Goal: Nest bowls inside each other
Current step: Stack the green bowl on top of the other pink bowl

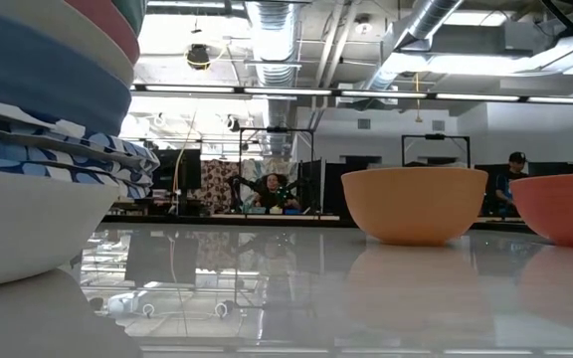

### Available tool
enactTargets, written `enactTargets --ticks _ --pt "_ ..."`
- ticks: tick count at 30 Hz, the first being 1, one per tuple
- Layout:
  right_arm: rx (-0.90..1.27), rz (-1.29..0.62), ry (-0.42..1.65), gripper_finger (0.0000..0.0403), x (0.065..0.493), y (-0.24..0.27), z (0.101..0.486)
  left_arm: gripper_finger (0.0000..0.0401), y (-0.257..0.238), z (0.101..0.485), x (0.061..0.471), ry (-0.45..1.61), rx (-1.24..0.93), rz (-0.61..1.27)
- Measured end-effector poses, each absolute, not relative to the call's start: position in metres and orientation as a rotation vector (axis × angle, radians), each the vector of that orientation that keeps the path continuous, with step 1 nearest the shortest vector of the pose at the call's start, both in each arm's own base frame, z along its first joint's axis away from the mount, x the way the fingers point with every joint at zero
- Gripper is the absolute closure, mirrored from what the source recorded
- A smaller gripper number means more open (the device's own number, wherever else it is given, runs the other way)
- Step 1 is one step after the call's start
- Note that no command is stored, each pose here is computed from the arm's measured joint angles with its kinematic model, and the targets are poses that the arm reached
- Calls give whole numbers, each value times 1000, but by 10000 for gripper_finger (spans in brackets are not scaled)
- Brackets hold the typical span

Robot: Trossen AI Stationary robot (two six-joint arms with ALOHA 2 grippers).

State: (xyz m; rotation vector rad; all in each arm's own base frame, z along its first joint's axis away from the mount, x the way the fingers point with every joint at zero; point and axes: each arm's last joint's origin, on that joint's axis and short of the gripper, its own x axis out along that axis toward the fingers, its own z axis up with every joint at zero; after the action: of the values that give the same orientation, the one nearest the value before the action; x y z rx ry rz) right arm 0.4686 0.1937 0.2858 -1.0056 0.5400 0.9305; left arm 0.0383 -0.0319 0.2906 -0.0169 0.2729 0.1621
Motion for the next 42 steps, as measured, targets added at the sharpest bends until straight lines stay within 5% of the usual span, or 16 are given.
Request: enactTargets --ticks 11,24,42 --pt "-998 871 569 260 457 193 306 214 -32 291 38 273 -17 162" --pt "-902 822 671 393 455 189 303 214 -32 291 38 274 -17 162" --pt "-856 870 657 385 457 190 299 214 -32 291 38 274 -17 162"
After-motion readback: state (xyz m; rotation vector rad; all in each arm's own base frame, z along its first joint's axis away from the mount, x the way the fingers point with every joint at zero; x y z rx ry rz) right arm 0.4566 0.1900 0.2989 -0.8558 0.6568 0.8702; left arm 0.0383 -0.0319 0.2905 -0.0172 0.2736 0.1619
